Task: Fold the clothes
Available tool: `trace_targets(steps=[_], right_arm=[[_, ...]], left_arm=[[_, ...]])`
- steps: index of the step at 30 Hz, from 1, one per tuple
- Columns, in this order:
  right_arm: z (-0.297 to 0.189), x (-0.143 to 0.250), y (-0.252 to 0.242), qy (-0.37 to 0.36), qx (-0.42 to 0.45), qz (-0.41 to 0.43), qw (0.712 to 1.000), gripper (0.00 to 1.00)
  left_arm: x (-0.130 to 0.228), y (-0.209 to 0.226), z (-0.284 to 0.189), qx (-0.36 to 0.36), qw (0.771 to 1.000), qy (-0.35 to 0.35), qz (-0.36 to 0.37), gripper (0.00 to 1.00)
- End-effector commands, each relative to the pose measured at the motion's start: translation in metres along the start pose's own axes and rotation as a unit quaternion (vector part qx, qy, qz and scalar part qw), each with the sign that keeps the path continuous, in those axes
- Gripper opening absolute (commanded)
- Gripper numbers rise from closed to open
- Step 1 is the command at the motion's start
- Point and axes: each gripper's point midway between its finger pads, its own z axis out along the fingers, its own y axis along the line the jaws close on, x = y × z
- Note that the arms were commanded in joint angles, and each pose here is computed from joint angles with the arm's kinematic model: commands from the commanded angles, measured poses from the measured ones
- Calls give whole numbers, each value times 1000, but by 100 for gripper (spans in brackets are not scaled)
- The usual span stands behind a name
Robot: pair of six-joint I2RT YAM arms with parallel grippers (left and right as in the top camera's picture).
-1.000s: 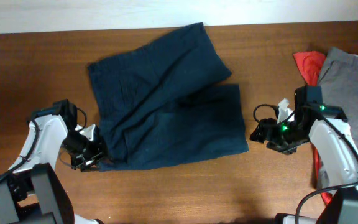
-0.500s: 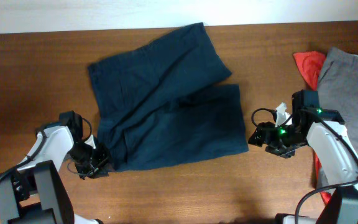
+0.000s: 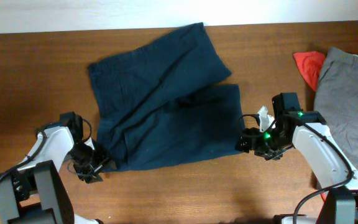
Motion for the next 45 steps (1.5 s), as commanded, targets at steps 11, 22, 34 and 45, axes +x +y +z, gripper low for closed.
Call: trace_targets(steps=[11,22,34,45], right_arm=[[9,-6,-8,-22,14,25,999,77],[54,10,-17,-4,-24,39,999,72],[65,7,-4,-22,-82,22,996,4],[-50,4,-11,-141,65,15,988,4]], left_arm=[[-12,9,2,-26,999,-27,-21,1],[-11,9,2,-27,999,-26,-10,0],[-12,9,1,-27,999,-27,3,1],[4,-3,-59,-13,998,-53,42,1]])
